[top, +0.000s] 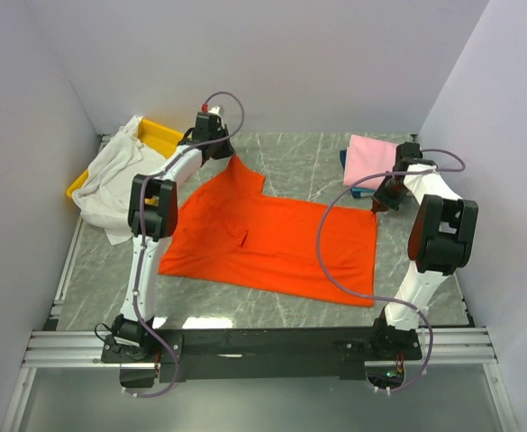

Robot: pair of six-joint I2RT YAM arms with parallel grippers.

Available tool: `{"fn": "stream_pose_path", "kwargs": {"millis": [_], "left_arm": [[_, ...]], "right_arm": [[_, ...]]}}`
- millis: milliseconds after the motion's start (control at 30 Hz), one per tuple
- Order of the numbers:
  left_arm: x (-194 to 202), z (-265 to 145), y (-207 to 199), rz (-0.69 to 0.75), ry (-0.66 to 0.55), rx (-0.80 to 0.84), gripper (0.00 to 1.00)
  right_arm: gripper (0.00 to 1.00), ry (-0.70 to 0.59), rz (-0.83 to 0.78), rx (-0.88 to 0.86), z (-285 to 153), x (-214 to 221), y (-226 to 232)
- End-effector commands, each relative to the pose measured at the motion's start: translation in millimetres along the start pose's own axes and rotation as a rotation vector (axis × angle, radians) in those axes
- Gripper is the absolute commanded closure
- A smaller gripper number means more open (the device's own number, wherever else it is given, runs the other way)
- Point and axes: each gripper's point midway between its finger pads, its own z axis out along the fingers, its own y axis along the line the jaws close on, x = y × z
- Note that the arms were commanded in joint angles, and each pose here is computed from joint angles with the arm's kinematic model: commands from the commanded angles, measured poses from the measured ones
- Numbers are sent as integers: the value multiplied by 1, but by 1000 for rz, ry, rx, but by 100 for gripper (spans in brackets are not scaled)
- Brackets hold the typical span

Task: Fold and stack the t-shirts
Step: Fold the tshirt

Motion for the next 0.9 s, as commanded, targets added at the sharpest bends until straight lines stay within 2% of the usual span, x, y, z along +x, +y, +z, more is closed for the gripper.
{"fn": "stream_pose_path", "kwargs": {"millis": [0, 67, 100, 167, 200, 267, 300, 367, 400, 467, 600, 767, 867], "left_arm": [[-43, -47, -40, 32, -96, 116, 100], [-54, -69, -51, 47, -127, 141, 100], [-40, -71, -44, 43, -98, 131, 100], [-46, -93, -54, 64, -116, 157, 99], [-30, -94, -48, 66, -85, 147, 100], [-31, -112, -54, 88, -90, 166, 100], [-15, -114, -47, 85, -56, 155, 100], [-14, -131, -49, 100, -64, 159, 100], [3, -132, -43, 98, -32, 154, 100], [6, -147, -45, 113, -36, 167, 100], [40, -164, -30, 117, 22, 129, 100], [52, -199, -25, 101, 6, 100, 100], [61, -219, -12, 80, 3, 30, 100]], "right_arm": [[100, -14, -15, -30, -16, 0, 9], [100, -18, -26, -31, -22, 5, 7], [100, -5, -33, -21, -20, 12, 3], [100, -11, -42, -18, -25, 16, -1], [100, 0, -44, -14, -24, 24, -5], [100, -3, -50, -27, -28, 29, -5], [100, 6, -51, -28, -28, 35, -8], [100, -1, -53, -35, -33, 39, -9], [100, 7, -55, -31, -32, 45, -12], [100, 0, -61, -34, -37, 49, -14], [100, 11, -67, -29, -41, 64, -22], [100, 3, -74, -31, -49, 76, -28], [100, 4, -71, -32, -51, 83, -31]]}}
